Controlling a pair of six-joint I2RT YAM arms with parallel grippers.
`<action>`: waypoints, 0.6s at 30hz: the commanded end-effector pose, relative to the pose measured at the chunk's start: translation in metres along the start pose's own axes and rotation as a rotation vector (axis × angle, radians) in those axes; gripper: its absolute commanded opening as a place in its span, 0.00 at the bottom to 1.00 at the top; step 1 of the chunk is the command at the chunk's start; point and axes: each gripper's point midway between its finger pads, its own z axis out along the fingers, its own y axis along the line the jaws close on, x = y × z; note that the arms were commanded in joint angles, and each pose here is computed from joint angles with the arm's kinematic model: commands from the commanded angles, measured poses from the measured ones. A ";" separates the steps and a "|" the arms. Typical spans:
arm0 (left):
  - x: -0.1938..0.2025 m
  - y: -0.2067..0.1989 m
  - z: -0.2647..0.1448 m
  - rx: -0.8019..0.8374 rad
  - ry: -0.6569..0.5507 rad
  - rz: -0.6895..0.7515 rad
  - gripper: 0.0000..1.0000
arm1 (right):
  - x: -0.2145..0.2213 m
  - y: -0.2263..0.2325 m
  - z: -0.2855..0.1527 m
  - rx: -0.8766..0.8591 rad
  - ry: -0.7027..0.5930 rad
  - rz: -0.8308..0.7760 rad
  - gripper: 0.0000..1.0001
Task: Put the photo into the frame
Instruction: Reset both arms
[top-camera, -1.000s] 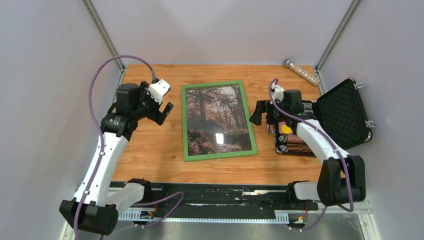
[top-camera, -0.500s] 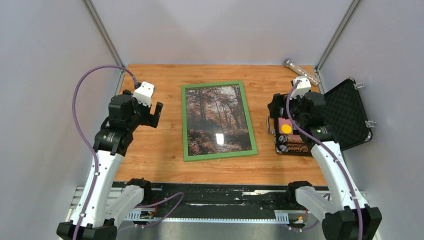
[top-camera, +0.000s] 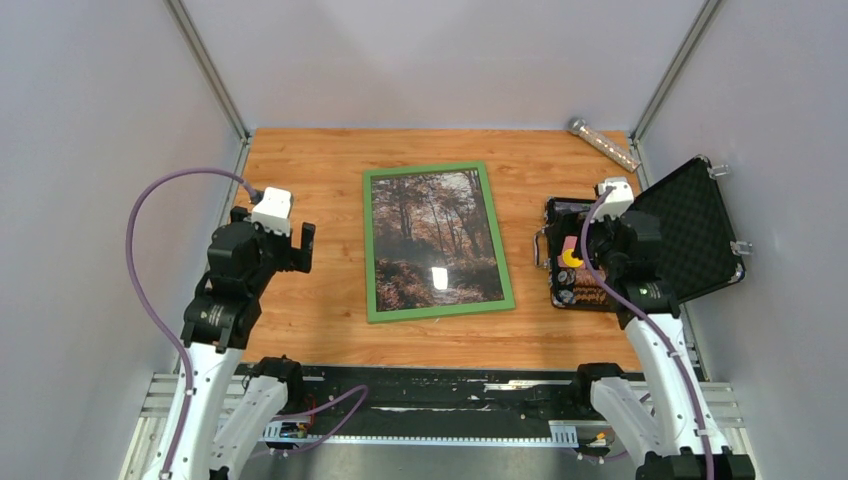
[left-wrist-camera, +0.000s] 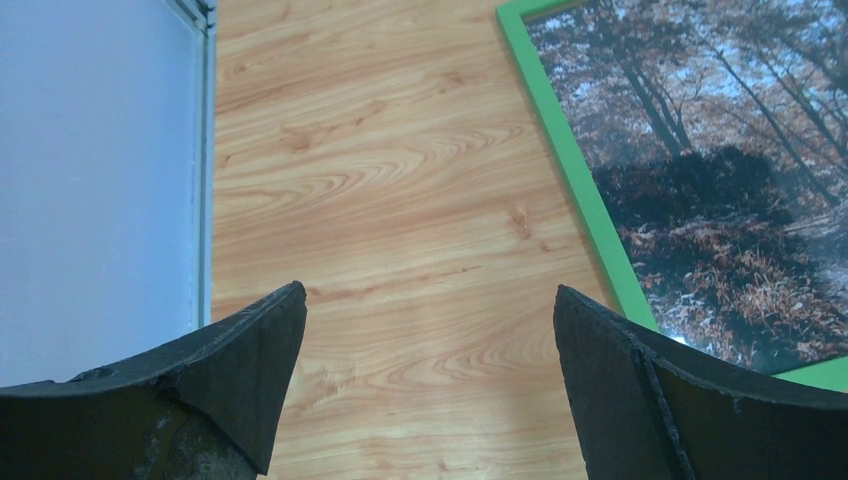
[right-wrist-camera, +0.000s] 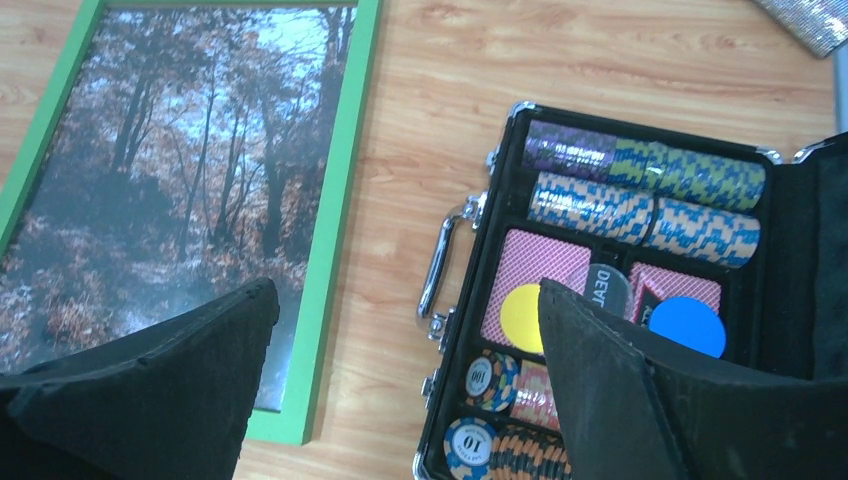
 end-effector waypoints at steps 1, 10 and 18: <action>-0.023 0.005 -0.007 -0.027 -0.131 -0.054 1.00 | -0.017 0.013 -0.011 -0.067 -0.103 -0.019 1.00; -0.017 0.000 0.002 -0.004 -0.103 -0.051 1.00 | -0.026 0.019 -0.025 -0.090 -0.155 0.018 1.00; -0.015 -0.003 0.001 0.009 -0.108 -0.046 1.00 | -0.025 0.014 -0.024 -0.068 -0.155 0.010 1.00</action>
